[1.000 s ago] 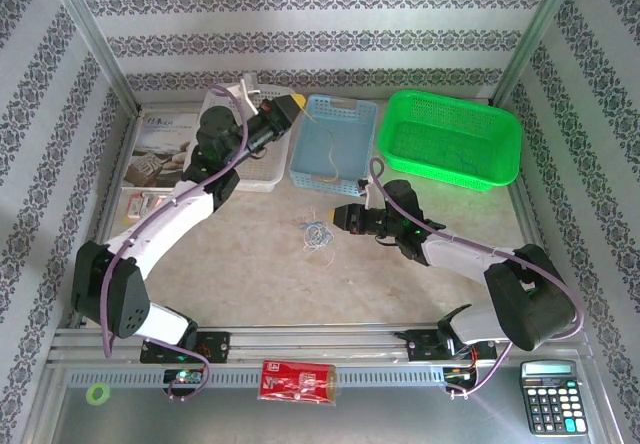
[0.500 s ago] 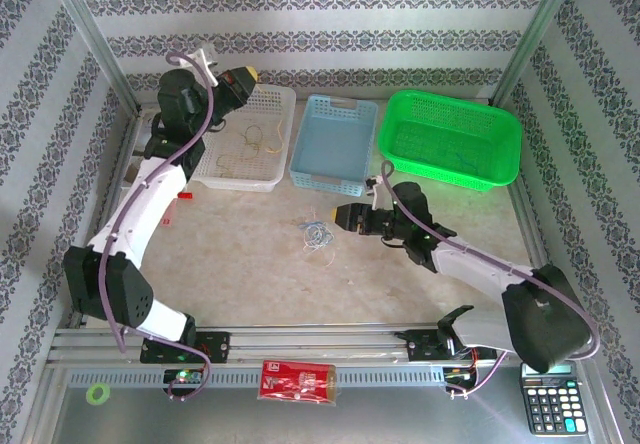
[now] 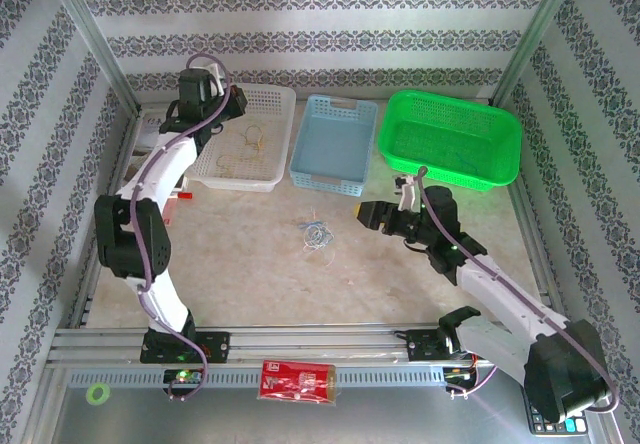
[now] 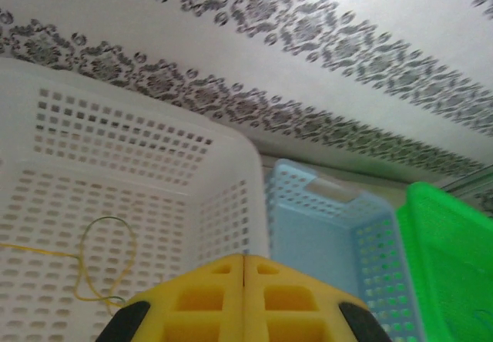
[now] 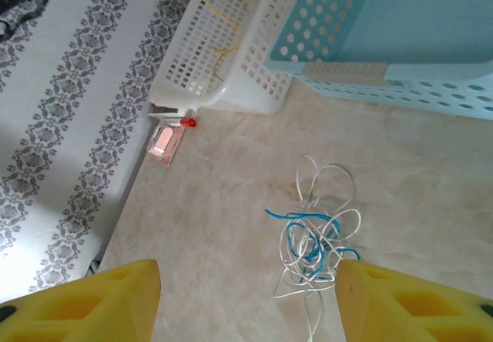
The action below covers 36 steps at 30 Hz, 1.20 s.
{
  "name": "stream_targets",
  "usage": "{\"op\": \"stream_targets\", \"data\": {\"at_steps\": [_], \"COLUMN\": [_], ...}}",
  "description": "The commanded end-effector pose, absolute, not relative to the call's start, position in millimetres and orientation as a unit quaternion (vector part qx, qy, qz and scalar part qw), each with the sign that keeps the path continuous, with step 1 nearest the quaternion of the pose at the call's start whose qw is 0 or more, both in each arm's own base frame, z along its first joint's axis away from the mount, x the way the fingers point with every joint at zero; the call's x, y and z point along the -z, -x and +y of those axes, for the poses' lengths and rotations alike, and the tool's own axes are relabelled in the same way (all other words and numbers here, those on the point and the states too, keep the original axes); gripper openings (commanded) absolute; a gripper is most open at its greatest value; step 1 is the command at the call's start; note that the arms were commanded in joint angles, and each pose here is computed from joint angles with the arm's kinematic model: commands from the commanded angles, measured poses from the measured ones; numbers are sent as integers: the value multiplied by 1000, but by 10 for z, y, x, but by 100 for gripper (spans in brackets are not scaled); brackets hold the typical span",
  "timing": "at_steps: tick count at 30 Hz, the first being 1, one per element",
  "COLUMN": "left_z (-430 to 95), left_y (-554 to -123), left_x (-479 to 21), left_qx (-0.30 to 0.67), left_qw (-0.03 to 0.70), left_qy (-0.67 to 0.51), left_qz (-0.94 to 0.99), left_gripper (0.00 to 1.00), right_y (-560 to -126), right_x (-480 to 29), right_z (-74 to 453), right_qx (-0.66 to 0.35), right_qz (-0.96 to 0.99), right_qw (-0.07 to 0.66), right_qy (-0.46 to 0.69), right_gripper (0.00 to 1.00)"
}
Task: Untangle the cables
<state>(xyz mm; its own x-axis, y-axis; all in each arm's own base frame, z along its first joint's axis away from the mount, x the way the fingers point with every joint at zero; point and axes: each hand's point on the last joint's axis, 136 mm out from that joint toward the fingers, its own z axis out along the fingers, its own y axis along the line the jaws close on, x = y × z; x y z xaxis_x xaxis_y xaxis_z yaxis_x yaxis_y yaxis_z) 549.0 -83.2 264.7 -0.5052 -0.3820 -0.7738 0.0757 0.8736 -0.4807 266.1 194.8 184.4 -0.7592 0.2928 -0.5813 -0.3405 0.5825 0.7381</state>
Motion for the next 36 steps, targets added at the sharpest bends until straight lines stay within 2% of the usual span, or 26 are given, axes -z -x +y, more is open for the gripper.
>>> {"op": "stream_targets", "data": {"at_steps": [1,4,7,11,14,21,25,30,36], "left_z": [-708,-672,-677,-723,-791,-941,-1053,-1187,-1476], "left_y": [-5562,-5593,-5579,-5512,-5430,-5064,-4726,-4285,-3772], "left_x": [-2664,-2666,-2760,-2888,-2954,-3010,-2871,-2715,-2494], "left_qx": [195,188,192,208,231,291,315,336,353], "left_qw": [492,490,498,507,506,502,486,470,442], "left_qy": [73,72,70,63,55,62,67,76,66], "left_qz": [845,848,843,834,829,812,812,813,822], "left_gripper": [15,44,67,88,100,100,100,100,100], "right_y": [-2631,-2625,-2638,-2699,-2751,-2835,-2846,-2829,-2719], "right_x": [-1843,-1868,-1953,-2154,-2344,-2927,-3056,-2813,-2115], "right_z": [1891,1847,1790,1749,1734,1692,1706,1740,1894], "right_qx": [-445,-438,-431,-425,-421,-412,-413,-412,-392], "right_qz": [825,827,826,821,815,795,794,811,852], "right_qw": [347,351,362,381,398,443,444,413,346], "right_qy": [18,17,14,19,25,48,52,46,37], "right_gripper": [62,62,63,63,63,63,63,63,63]}}
